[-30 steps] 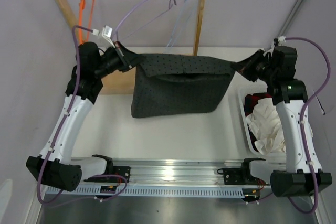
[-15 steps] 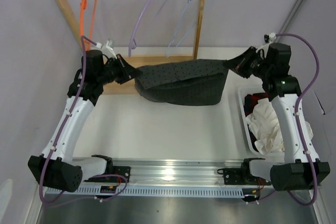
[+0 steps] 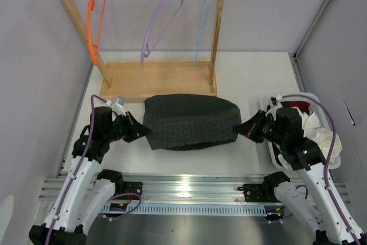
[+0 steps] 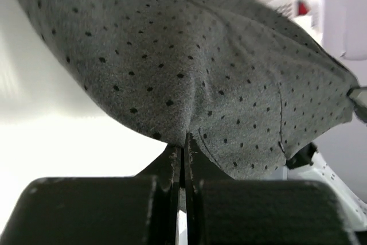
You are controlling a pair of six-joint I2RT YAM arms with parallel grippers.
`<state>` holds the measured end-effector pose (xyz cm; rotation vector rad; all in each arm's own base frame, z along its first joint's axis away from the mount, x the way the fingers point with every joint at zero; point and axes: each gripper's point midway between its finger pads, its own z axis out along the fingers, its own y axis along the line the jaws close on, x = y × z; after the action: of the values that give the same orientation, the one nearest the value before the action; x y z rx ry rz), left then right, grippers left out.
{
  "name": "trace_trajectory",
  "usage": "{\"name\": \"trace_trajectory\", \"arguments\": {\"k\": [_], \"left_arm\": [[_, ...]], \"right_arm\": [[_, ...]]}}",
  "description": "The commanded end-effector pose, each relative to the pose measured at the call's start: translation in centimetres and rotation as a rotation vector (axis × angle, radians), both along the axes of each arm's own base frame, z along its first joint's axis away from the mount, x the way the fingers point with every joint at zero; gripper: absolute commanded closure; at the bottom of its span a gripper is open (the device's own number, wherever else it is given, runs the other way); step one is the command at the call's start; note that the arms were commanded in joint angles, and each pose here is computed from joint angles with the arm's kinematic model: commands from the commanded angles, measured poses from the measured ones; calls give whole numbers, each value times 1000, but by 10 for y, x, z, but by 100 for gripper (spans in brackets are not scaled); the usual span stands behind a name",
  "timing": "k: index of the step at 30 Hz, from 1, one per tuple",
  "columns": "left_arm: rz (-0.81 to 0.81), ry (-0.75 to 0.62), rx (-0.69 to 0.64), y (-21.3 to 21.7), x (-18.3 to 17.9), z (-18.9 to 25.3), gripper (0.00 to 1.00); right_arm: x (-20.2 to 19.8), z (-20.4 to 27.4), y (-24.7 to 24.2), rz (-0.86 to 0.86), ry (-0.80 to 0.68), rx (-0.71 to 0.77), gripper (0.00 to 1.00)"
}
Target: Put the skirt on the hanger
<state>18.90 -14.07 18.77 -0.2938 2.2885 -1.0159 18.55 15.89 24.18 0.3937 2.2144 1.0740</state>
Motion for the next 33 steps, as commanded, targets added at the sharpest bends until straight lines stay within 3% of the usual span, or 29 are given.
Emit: {"name": "trace_trajectory", "arguments": {"k": [1, 6, 12, 17, 27, 33], "left_arm": [[30, 94, -19, 3, -19, -19, 100], [79, 184, 23, 10, -13, -44, 100], [121, 237, -58, -5, 38, -58, 100], [89, 307, -134, -20, 65, -66, 100], [94, 188, -172, -12, 119, -7, 100], [71, 186, -202, -13, 133, 0, 100]], "right_arm": [[-21, -40, -10, -67, 128, -14, 100], [-30, -81, -7, -66, 238, -7, 100], [27, -100, 1, -72, 277, -45, 100], [90, -104, -3, -84, 305, 9, 100], [158, -40, -14, -102, 183, 49, 100], [175, -37, -11, -107, 179, 71, 100]]}}
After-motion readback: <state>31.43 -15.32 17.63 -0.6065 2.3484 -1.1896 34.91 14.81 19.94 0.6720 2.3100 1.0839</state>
